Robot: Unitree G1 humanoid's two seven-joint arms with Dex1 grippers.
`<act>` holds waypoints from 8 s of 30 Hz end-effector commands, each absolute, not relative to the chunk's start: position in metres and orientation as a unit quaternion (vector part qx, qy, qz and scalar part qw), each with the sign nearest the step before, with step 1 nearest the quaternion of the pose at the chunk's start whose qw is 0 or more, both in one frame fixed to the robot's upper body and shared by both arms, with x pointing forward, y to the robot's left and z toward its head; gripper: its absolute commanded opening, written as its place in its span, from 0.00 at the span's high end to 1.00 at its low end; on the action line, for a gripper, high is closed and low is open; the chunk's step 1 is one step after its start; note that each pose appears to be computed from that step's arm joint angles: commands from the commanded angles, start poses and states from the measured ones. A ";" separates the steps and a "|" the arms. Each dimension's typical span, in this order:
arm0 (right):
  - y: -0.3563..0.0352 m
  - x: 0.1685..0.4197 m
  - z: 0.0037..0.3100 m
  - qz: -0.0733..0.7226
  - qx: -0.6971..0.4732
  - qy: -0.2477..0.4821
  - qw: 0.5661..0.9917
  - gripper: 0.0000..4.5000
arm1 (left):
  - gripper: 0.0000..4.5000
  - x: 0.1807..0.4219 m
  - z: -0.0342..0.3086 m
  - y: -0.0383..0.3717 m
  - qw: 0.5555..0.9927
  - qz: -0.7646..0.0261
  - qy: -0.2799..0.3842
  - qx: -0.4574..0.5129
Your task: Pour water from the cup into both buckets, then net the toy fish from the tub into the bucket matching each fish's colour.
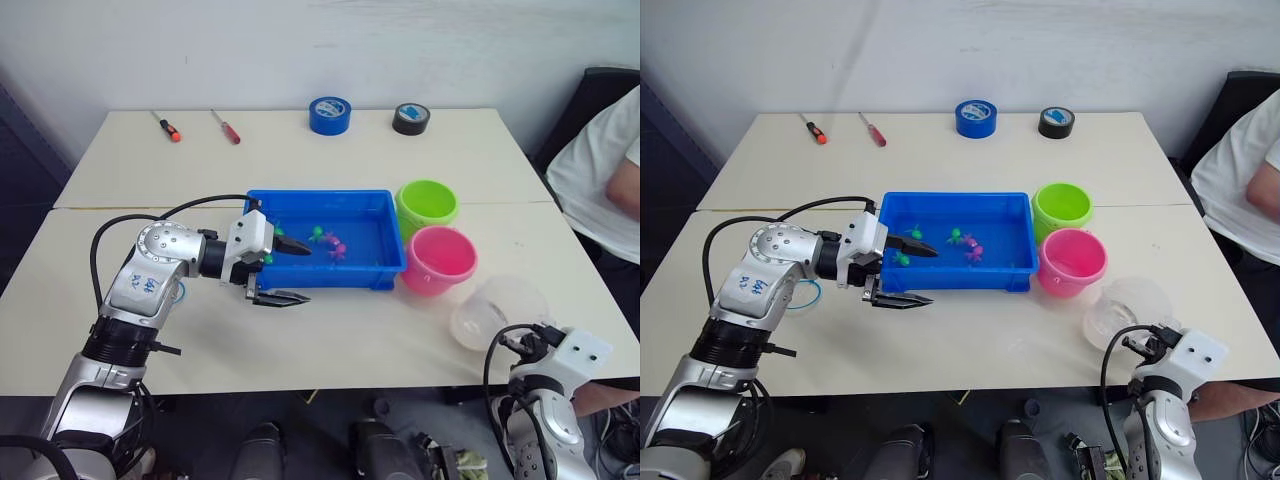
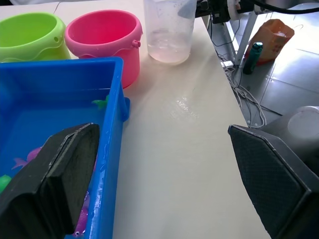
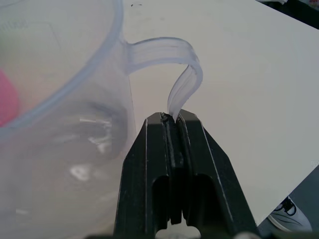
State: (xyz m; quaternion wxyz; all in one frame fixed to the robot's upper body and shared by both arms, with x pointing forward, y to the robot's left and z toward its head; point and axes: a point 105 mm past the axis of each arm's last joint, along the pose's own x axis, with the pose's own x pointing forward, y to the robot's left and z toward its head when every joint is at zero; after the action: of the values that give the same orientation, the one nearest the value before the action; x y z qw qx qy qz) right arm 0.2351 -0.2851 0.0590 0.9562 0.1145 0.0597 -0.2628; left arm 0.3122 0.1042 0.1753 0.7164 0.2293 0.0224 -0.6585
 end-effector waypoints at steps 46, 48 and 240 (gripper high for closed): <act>-0.317 0.304 0.229 -0.192 -0.277 -0.066 0.939 1.00 | 0.00 0.330 0.224 0.120 0.741 -0.648 0.008 0.177; -0.313 0.306 0.231 -0.188 -0.299 -0.069 0.933 1.00 | 0.00 0.330 0.223 0.121 0.742 -0.647 0.009 0.177; -0.205 0.452 0.288 -0.168 -0.722 -0.188 0.644 1.00 | 0.00 0.349 0.256 0.152 0.830 -0.535 -0.078 0.140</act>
State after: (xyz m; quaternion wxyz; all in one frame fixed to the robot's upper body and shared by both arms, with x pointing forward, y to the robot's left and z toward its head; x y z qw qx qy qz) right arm 0.4555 -0.2036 0.2677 0.6619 -0.7170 -0.1632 -0.1453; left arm 0.3550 0.1499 0.2400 0.8307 0.1316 -0.0488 -0.5387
